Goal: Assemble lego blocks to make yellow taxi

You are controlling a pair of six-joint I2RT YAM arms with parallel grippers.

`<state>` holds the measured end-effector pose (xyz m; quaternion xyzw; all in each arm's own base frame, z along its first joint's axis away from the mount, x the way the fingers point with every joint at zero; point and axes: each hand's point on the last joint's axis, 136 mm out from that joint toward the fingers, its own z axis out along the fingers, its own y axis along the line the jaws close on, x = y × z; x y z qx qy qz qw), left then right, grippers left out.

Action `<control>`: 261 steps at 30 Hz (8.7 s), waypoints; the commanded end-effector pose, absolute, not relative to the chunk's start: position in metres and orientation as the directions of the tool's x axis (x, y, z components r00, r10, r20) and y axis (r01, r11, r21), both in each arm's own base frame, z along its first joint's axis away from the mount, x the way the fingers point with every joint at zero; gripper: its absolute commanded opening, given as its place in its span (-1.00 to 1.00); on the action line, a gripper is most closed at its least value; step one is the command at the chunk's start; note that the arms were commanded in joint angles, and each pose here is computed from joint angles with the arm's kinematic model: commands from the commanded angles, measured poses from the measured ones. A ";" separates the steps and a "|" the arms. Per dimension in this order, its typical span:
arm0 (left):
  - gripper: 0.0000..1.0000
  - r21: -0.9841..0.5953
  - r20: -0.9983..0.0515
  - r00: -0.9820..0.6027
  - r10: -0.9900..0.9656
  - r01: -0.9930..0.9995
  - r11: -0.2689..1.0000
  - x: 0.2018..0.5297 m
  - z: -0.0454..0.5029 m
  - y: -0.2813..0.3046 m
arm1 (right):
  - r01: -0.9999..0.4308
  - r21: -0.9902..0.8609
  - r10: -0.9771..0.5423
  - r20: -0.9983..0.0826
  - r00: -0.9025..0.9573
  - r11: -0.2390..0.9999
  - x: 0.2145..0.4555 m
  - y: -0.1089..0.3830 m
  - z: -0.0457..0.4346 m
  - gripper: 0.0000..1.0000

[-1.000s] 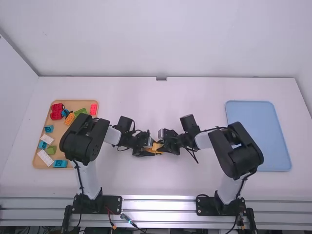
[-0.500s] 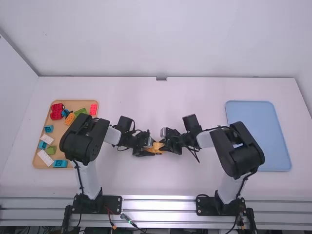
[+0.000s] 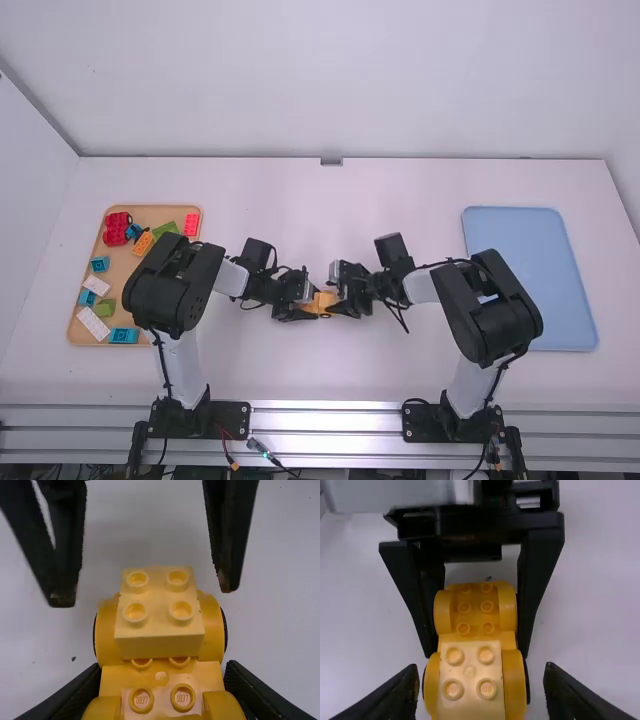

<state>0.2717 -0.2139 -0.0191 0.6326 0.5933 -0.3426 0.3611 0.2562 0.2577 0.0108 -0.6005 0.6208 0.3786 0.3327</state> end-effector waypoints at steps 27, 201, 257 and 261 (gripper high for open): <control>0.05 0.038 -0.868 0.056 0.493 0.998 -0.046 0.270 -0.019 -0.217 | -0.991 0.131 -0.476 -0.872 -0.109 -0.013 0.253 0.244 0.011 -1.00; 0.98 -0.179 -0.484 -0.533 0.694 0.837 0.518 0.367 0.129 -0.102 | -0.673 -0.102 -0.558 -0.655 -0.510 0.733 0.380 0.128 0.072 0.98; 0.71 -0.130 -0.021 -0.117 -0.993 -0.984 0.119 0.354 0.057 0.151 | -0.632 -0.176 -0.562 -0.671 -0.483 0.754 0.394 0.124 0.081 0.98; 0.66 -0.112 -0.030 -0.108 -0.994 -0.987 0.111 0.350 0.053 0.153 | -0.632 -0.177 -0.562 -0.671 -0.484 0.754 0.394 0.124 0.080 0.98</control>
